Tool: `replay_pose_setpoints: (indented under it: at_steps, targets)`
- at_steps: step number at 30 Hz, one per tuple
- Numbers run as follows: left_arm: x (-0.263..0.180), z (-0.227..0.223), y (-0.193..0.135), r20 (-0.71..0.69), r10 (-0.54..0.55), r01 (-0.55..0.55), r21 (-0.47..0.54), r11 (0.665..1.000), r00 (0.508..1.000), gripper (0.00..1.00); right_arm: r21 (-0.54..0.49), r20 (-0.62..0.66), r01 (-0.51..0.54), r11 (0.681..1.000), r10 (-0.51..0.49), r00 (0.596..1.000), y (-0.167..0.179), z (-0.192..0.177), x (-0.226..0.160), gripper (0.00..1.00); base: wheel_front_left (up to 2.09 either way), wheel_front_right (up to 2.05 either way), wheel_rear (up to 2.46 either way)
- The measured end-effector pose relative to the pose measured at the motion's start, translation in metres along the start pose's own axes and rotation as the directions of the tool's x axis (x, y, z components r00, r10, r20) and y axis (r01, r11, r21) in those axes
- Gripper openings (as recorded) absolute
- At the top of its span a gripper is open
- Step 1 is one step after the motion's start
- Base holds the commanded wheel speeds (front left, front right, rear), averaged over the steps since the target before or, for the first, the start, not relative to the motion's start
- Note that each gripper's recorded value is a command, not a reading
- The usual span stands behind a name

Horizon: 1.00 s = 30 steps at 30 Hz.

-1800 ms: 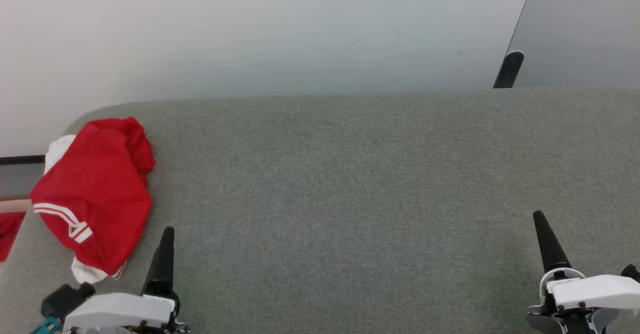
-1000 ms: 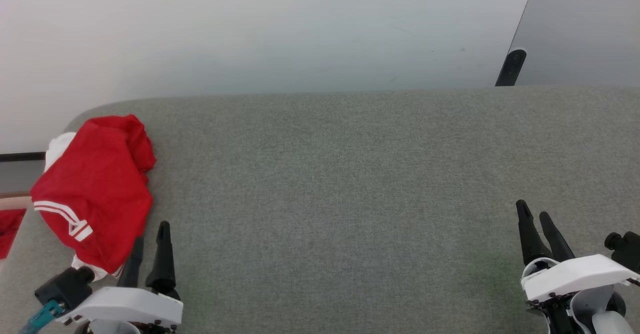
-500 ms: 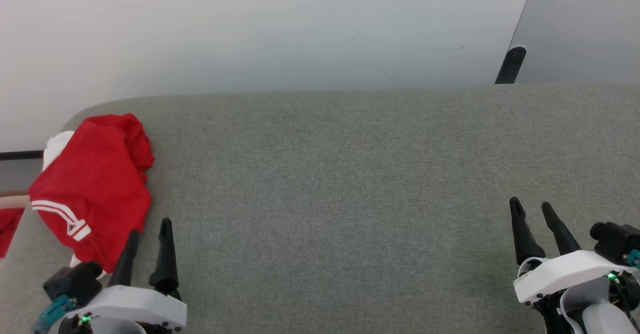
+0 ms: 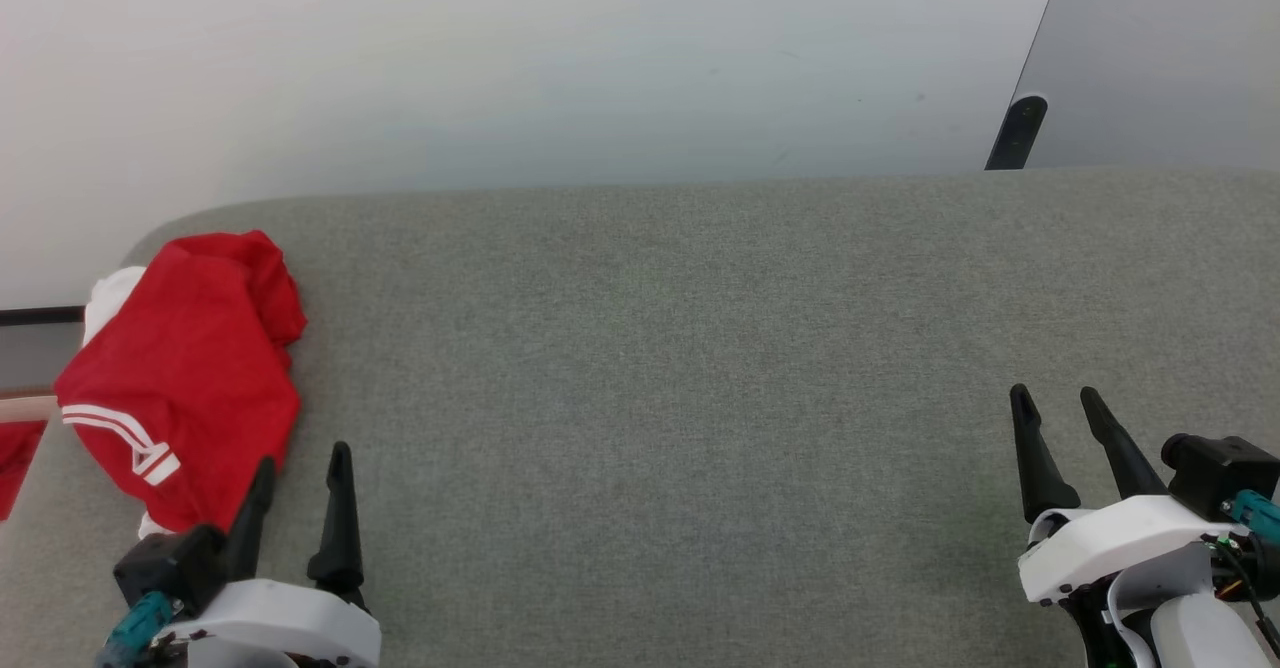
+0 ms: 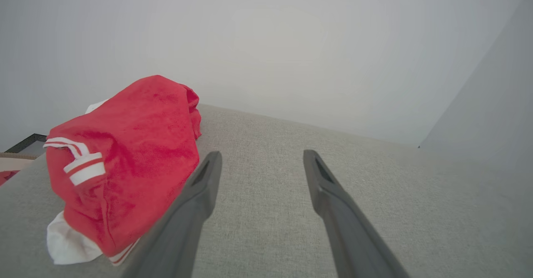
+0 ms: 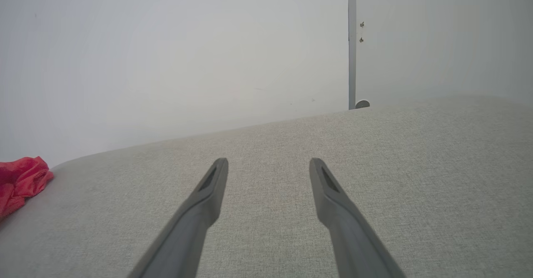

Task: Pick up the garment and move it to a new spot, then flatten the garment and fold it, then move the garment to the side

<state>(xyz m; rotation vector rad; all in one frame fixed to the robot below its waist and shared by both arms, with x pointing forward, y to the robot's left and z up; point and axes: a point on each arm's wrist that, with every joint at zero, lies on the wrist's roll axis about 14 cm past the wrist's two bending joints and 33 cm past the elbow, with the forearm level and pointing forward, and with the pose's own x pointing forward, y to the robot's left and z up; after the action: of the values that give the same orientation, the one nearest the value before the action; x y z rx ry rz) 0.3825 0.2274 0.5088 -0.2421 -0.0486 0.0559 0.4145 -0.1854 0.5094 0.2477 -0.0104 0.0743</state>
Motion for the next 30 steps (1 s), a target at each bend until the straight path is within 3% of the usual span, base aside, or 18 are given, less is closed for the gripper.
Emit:
replay_pose_setpoints:
  at_steps: [16,30]
  targets:
    - [0.001,0.0,-0.004,0.007,-0.043,0.042,0.159,0.986,0.999,1.0,-0.114,0.02,-0.013,0.993,0.015,1.0,0.0,0.003,0.004,1.0,0.0,0.0,0.0]
    - [0.002,0.008,-0.008,0.041,-0.07,0.062,0.18,0.982,0.997,1.0,-0.125,0.061,0.018,0.992,-0.011,0.998,-0.007,0.01,0.002,1.0,0.0,0.0,0.0]
